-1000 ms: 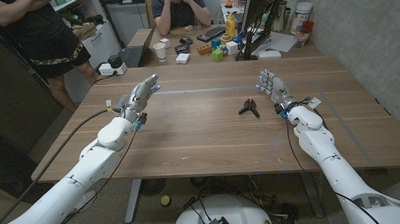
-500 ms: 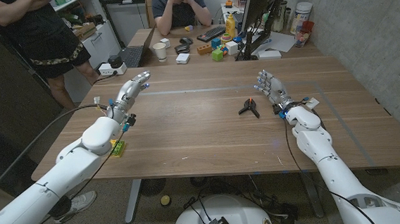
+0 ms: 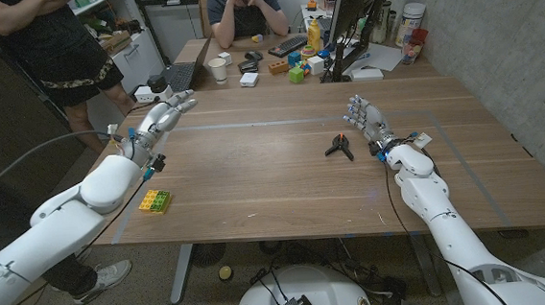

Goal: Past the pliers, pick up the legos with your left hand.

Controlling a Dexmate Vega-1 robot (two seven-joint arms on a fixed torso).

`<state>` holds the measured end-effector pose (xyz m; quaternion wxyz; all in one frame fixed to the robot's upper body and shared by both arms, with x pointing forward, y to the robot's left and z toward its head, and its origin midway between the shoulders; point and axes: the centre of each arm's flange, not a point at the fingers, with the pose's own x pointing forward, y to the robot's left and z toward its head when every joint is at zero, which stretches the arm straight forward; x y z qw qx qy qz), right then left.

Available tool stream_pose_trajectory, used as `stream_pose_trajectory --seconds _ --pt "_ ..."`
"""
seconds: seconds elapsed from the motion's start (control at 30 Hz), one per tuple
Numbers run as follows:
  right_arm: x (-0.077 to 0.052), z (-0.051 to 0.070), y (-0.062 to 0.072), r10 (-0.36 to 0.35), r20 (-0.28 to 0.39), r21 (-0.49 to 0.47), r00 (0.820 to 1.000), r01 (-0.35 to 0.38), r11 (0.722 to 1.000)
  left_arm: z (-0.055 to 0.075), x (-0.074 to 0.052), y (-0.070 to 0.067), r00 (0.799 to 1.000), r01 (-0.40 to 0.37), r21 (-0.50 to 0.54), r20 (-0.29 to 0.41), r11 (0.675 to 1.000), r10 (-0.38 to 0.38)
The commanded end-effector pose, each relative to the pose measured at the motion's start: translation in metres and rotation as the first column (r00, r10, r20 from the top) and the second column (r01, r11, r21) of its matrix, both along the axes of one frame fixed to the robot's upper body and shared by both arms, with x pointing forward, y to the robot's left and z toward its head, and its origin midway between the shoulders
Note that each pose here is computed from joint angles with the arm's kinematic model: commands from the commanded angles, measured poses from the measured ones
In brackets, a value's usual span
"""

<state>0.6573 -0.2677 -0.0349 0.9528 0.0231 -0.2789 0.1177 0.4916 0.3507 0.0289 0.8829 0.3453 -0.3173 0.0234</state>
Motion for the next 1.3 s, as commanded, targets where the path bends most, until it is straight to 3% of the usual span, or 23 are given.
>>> stream_pose_trajectory --seconds 0.03,0.27,0.43,0.57,0.73,1.07,1.3 --pt "0.001 -0.001 0.006 0.012 0.007 -0.002 1.0 -0.012 1.0 0.015 -0.049 -0.009 0.994 -0.112 0.182 0.035 0.977 0.107" --pt "0.005 0.0 0.01 0.031 0.008 -0.008 0.999 -0.031 0.999 0.02 -0.073 -0.017 0.983 -0.182 0.265 0.045 0.947 0.176" --pt "0.009 0.0 0.013 0.048 0.008 -0.011 0.999 -0.048 0.999 0.028 -0.1 -0.025 0.968 -0.251 0.335 0.078 0.908 0.239" --pt "0.012 0.002 0.016 0.062 0.01 -0.016 0.998 -0.062 0.998 0.032 -0.119 -0.029 0.951 -0.309 0.378 0.107 0.873 0.29" --pt "0.014 0.003 0.02 0.076 0.012 -0.025 0.997 -0.076 0.997 0.03 -0.136 -0.033 0.915 -0.402 0.42 0.148 0.813 0.376" --pt "0.012 0.005 0.025 0.09 0.021 -0.038 0.996 -0.089 0.995 0.022 -0.155 -0.036 0.899 -0.42 0.478 0.103 0.771 0.426" --pt "0.007 0.002 0.025 0.084 0.027 -0.033 0.996 -0.083 0.996 0.014 -0.154 -0.03 0.876 -0.424 0.528 0.032 0.736 0.481"
